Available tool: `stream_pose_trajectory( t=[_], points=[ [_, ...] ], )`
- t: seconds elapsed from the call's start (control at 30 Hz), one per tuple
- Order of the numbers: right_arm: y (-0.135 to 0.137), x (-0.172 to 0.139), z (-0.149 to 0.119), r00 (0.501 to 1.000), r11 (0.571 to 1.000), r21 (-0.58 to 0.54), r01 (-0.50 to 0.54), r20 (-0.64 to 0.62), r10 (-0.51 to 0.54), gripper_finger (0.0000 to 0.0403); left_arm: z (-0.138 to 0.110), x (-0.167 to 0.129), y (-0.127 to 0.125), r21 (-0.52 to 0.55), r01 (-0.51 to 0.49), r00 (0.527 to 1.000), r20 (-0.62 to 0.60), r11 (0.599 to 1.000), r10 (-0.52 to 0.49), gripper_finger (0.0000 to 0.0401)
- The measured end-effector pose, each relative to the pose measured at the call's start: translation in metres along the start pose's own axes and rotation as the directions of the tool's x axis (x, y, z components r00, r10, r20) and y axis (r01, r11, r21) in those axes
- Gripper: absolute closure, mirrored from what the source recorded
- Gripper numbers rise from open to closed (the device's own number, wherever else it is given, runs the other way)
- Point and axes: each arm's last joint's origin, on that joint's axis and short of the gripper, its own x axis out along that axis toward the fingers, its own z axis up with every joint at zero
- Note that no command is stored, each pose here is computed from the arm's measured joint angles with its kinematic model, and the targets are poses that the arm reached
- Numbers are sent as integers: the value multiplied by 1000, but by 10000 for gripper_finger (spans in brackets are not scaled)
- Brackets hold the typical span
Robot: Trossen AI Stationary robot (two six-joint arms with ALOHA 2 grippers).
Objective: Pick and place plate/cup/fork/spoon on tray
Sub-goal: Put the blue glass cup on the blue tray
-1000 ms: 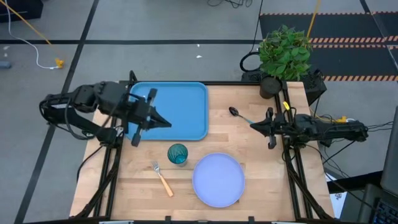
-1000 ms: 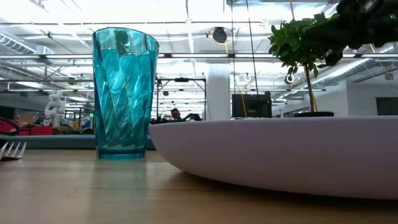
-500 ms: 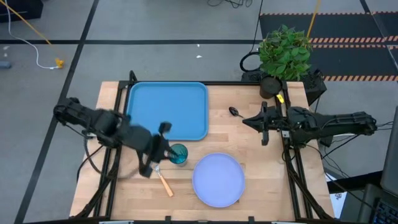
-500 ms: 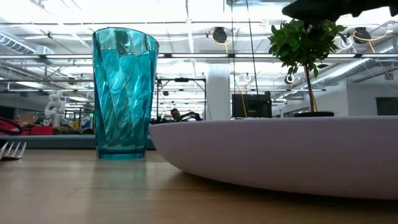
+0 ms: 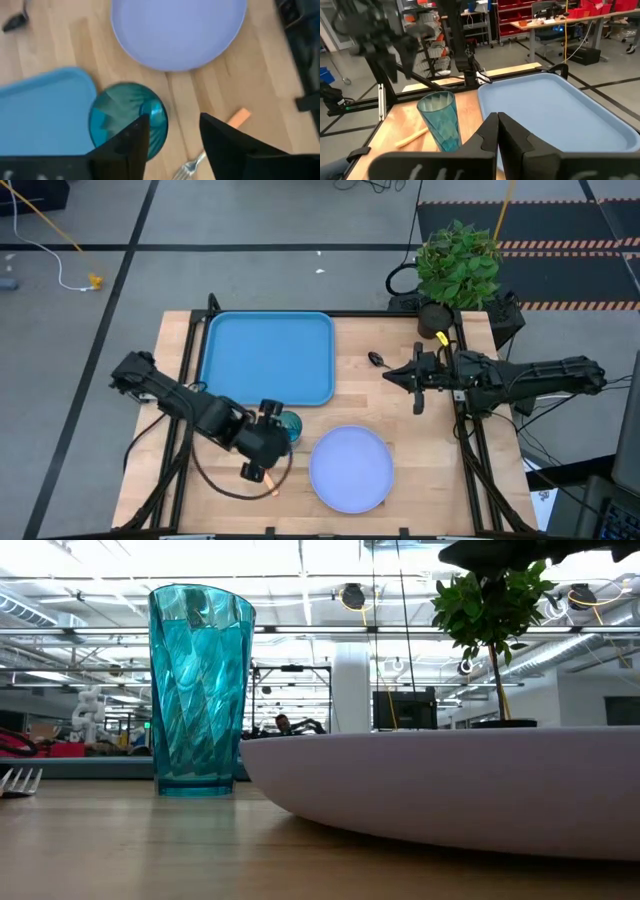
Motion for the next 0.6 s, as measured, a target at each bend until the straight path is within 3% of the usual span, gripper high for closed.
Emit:
stream_pose_trajectory(
  t=[0.2, 0.6],
  points=[
    [0, 0, -1, 1000, 1000, -1, 0, -6, 0, 403, 1, 19, -5, 28, -12, 997, -78, 1000, 14, 187],
    [4, 0, -2, 1000, 1000, 14, -24, -16, 25, 403, -14, 54, -7, 60, -32, 979, -199, 998, 43, 189]
  ],
)
